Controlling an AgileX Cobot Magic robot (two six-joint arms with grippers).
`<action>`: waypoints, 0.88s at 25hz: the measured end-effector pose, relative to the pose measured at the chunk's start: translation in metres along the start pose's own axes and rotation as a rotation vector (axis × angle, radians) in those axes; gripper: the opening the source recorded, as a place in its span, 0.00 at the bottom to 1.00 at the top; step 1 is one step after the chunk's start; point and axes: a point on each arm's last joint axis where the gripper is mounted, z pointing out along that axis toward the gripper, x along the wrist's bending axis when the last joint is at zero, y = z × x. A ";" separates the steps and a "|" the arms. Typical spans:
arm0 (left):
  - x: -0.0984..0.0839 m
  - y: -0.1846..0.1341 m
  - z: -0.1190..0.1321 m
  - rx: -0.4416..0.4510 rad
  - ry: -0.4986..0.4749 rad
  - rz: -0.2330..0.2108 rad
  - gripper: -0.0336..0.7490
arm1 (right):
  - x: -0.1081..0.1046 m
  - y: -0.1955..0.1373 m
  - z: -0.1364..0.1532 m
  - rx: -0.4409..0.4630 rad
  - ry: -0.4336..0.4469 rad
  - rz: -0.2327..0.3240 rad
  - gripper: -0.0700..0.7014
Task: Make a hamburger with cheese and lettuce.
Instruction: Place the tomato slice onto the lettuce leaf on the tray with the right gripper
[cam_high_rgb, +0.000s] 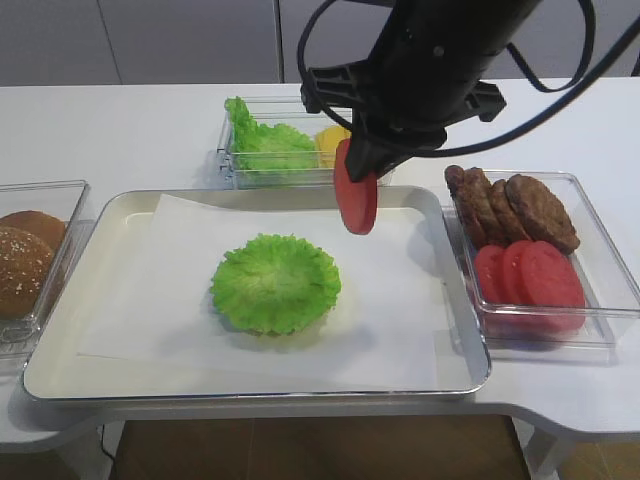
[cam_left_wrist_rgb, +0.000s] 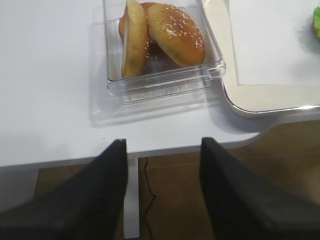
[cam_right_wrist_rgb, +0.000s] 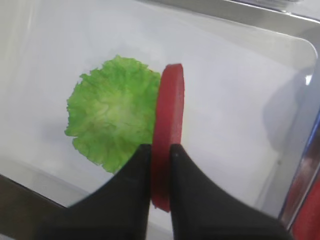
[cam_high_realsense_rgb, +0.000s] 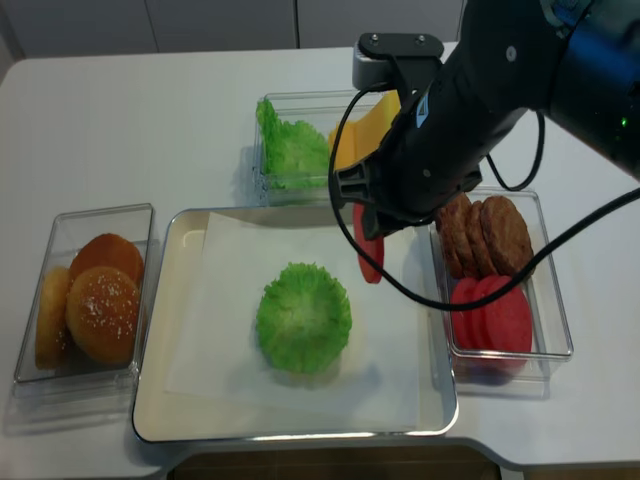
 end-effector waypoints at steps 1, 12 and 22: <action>0.000 0.000 0.000 0.000 0.000 0.000 0.49 | 0.000 0.001 0.003 0.003 0.005 -0.008 0.21; 0.000 0.000 0.000 0.000 0.000 0.000 0.49 | 0.021 0.022 0.027 0.012 0.008 -0.117 0.21; 0.000 0.000 0.000 0.000 0.000 0.000 0.49 | 0.021 0.017 0.038 0.107 -0.078 -0.169 0.21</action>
